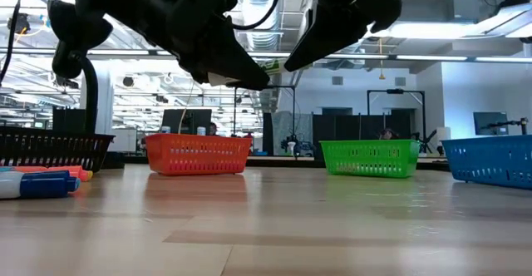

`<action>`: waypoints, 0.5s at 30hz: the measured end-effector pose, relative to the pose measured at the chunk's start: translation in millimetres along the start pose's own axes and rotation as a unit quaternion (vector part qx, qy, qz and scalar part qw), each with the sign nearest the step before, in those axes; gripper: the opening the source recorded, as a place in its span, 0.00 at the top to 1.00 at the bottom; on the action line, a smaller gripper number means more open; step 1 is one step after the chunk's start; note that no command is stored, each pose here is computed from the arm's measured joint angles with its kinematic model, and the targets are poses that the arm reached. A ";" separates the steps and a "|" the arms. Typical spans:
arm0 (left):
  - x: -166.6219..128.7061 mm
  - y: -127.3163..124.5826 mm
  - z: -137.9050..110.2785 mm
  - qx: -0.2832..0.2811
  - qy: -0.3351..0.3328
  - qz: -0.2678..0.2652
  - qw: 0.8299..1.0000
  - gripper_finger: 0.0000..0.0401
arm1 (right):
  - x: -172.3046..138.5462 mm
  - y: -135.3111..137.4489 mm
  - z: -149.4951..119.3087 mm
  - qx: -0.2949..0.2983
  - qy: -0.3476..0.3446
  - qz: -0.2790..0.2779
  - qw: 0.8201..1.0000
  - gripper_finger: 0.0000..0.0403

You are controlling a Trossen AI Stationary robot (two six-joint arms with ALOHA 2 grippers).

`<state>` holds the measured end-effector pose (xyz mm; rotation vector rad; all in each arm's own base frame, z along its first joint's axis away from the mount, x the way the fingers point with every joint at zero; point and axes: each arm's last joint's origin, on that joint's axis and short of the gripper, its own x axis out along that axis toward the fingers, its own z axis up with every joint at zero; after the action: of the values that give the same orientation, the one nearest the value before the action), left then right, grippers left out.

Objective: Pick & Place Markers
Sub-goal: Put the green marker pen into the black bin

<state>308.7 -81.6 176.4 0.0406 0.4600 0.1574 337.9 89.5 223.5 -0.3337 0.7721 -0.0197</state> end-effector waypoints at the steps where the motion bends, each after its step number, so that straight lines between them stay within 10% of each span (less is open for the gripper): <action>1: 0.0 0.0 0.0 0.000 0.000 -0.001 1.000 0.65 | 0.0 0.0 0.0 0.003 0.000 0.000 1.000 0.83; 15: -0.2 -1.8 0.7 -0.009 0.001 -0.031 0.999 0.84 | -0.2 0.4 0.3 0.019 -0.001 0.002 1.000 0.64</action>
<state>309.1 -83.4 177.0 0.0082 0.4605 0.1009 337.9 90.0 223.8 -0.2961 0.7698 -0.0309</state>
